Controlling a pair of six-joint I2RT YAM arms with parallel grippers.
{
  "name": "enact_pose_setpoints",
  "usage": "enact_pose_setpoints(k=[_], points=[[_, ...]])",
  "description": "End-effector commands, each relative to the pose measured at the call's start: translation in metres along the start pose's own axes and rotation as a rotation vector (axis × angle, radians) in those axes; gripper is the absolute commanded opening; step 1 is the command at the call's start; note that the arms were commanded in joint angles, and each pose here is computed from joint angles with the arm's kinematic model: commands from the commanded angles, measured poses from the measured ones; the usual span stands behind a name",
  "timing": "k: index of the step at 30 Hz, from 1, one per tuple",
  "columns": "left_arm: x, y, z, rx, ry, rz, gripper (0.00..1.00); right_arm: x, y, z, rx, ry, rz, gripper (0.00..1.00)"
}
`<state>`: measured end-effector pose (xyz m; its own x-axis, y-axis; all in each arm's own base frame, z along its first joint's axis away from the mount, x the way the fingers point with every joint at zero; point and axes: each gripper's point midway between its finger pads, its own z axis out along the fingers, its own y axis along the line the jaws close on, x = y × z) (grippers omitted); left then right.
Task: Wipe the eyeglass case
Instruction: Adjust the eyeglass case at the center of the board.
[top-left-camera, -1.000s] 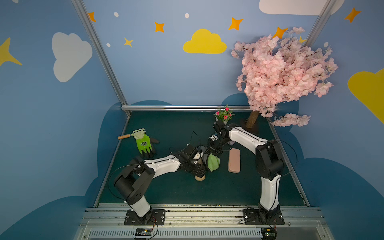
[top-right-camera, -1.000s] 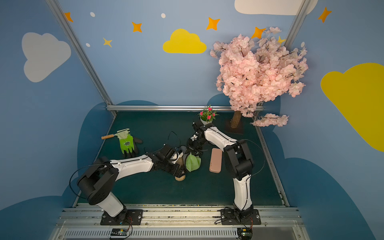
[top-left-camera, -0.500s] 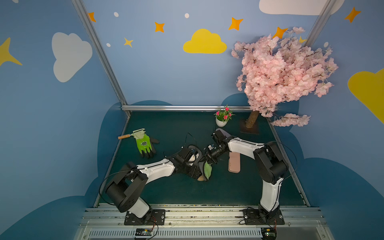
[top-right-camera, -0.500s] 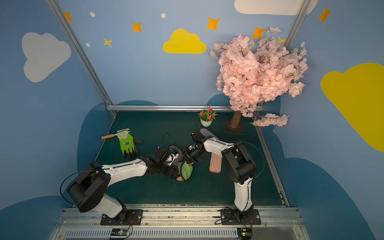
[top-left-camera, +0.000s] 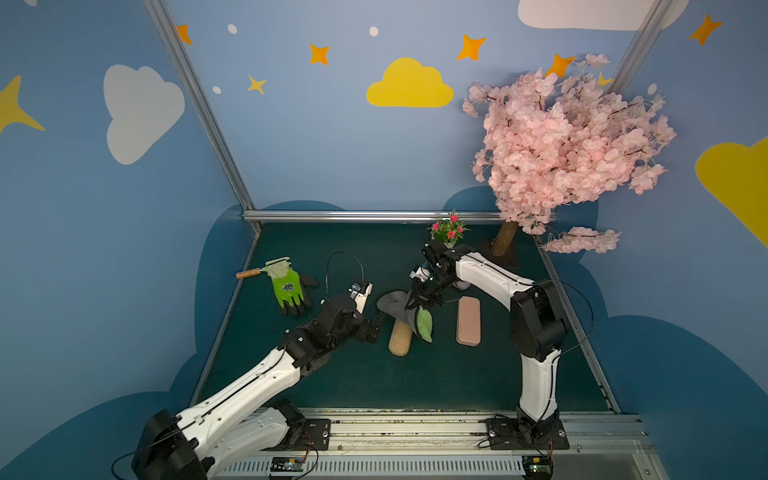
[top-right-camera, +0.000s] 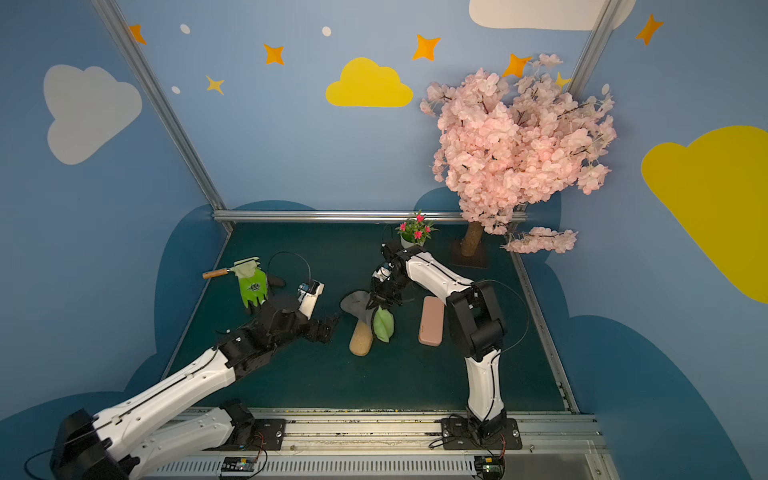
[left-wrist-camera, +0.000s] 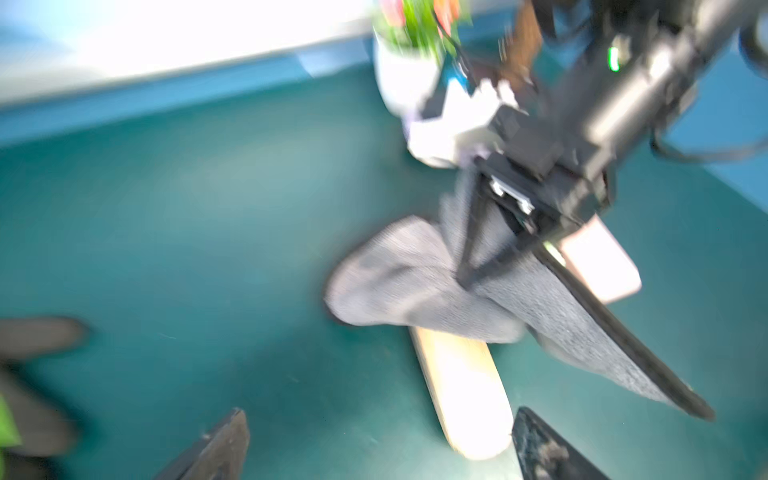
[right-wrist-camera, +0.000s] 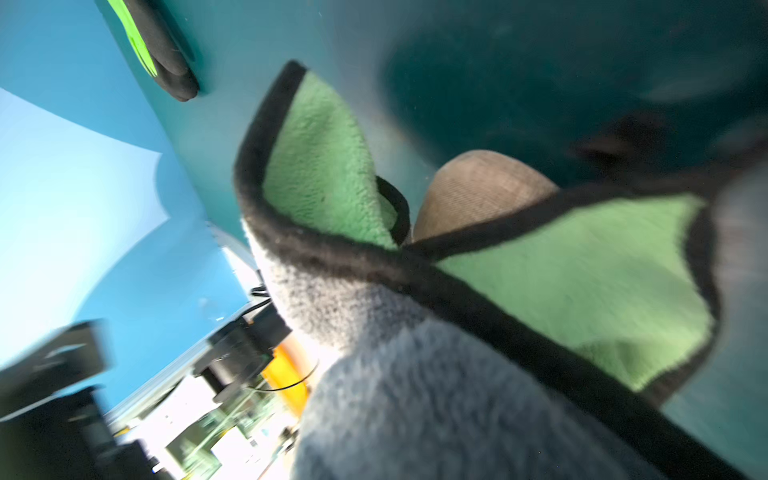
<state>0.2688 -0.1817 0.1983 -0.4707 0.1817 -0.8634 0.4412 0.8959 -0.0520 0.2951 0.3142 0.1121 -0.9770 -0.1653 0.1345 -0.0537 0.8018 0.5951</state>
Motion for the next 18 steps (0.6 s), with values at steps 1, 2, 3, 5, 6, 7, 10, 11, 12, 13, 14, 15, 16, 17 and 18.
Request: enact_pose_setpoints(k=[1, 2, 3, 5, 6, 7, 10, 11, 12, 13, 14, 15, 16, 17, 18], points=[[-0.013, 0.023, -0.017, -0.105, -0.092, 0.014, 1.0, 0.018, -0.035, -0.011, 0.193, 0.013, 0.041, 0.0], [-0.015, 0.024, -0.022, -0.096, -0.113, 0.01, 1.0, 0.019, -0.043, -0.008, 0.213, 0.011, 0.073, 0.0], [-0.016, 0.023, -0.024, -0.088, -0.12, 0.011, 1.0, 0.019, -0.048, -0.006, 0.221, 0.006, 0.102, 0.0], [-0.014, 0.024, -0.025, -0.088, -0.106, 0.02, 1.0, 0.016, -0.052, -0.002, 0.209, -0.023, 0.155, 0.0], [-0.011, 0.024, -0.024, -0.09, -0.09, 0.026, 1.0, 0.014, -0.053, -0.001, 0.204, -0.04, 0.17, 0.0], [-0.008, 0.024, -0.021, -0.091, -0.069, 0.035, 0.99, 0.011, -0.054, 0.001, 0.199, -0.051, 0.19, 0.0], [-0.003, 0.02, -0.014, -0.076, -0.03, 0.047, 0.97, -0.004, -0.043, 0.021, 0.112, -0.045, 0.227, 0.0], [-0.003, 0.018, -0.012, -0.064, -0.023, 0.049, 0.97, -0.009, -0.034, 0.03, 0.07, -0.024, 0.227, 0.0], [-0.003, 0.016, -0.011, -0.054, -0.019, 0.049, 0.96, -0.014, -0.025, 0.037, 0.04, -0.007, 0.218, 0.0], [-0.003, 0.014, -0.009, -0.047, -0.014, 0.049, 0.96, -0.018, -0.017, 0.044, 0.023, 0.007, 0.205, 0.0], [-0.001, 0.013, -0.008, -0.04, -0.005, 0.051, 0.95, -0.023, -0.007, 0.049, 0.013, 0.012, 0.178, 0.0], [-0.001, 0.012, -0.007, -0.034, 0.0, 0.049, 0.95, -0.027, 0.0, 0.053, 0.014, 0.015, 0.151, 0.0], [0.001, 0.011, -0.006, -0.03, 0.01, 0.05, 0.95, -0.032, 0.007, 0.055, 0.024, 0.016, 0.121, 0.0], [0.003, 0.01, -0.006, -0.022, 0.018, 0.05, 0.95, -0.036, 0.014, 0.058, 0.026, 0.021, 0.094, 0.0], [0.003, 0.009, -0.005, -0.018, 0.02, 0.05, 0.95, -0.038, 0.019, 0.06, 0.026, 0.033, 0.075, 0.0]])
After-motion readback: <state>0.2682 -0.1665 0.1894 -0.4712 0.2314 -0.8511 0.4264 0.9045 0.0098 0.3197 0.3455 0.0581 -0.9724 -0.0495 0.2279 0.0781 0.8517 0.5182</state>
